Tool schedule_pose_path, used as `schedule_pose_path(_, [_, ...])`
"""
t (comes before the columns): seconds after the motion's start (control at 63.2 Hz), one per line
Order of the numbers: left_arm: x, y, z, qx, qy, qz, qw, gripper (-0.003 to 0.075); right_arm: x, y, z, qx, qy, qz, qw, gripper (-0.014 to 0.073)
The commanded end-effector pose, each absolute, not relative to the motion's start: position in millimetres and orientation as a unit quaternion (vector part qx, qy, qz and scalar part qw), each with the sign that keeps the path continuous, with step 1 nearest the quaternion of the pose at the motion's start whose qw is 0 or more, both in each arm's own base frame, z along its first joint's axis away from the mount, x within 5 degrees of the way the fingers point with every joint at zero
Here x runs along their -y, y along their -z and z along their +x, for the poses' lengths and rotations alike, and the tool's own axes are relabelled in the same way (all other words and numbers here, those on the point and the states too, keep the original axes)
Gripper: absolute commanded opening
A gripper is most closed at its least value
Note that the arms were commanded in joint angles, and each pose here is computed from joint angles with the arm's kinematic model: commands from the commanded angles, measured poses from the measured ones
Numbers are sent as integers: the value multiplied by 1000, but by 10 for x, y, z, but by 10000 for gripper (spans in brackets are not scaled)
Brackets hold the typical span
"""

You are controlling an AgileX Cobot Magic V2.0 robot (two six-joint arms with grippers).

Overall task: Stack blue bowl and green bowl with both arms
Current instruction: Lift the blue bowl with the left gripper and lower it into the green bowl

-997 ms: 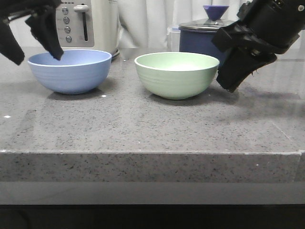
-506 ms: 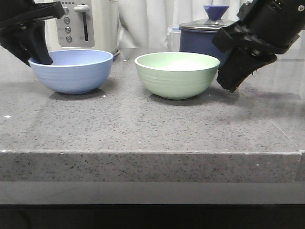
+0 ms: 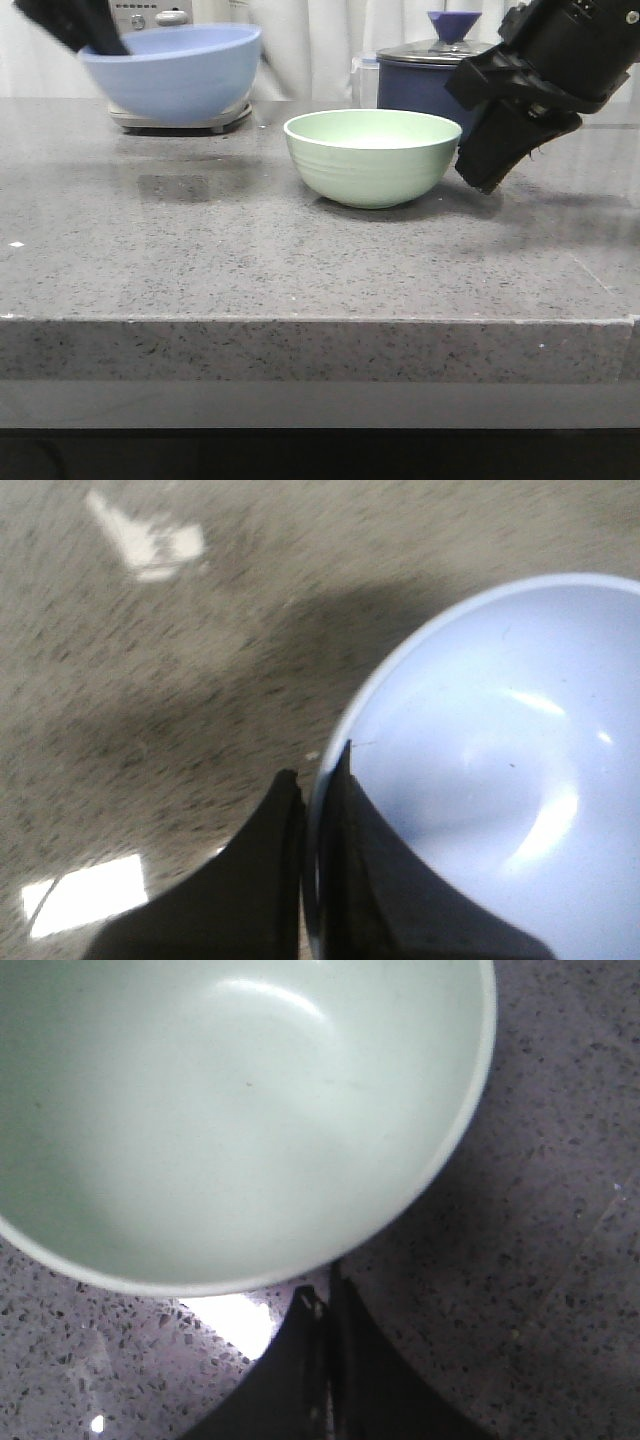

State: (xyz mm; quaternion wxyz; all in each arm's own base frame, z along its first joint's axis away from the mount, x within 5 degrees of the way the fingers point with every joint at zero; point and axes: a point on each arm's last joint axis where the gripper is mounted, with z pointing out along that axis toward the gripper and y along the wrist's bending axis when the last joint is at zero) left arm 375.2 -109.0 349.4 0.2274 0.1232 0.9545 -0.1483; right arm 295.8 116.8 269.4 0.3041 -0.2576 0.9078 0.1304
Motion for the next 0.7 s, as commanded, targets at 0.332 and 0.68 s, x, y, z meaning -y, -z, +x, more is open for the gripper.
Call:
schedule_pose_path(0.332, [1888,-3985,3560,-906,211,209,302,-20,-1163,-2898,2964,-893,-134,-250,349,-63])
schedule_pose_path(0.68, [2346,-3767,3532,-904,223,249,268,-20,-1163,-2898,2963,-893,-134,-250,348,-63])
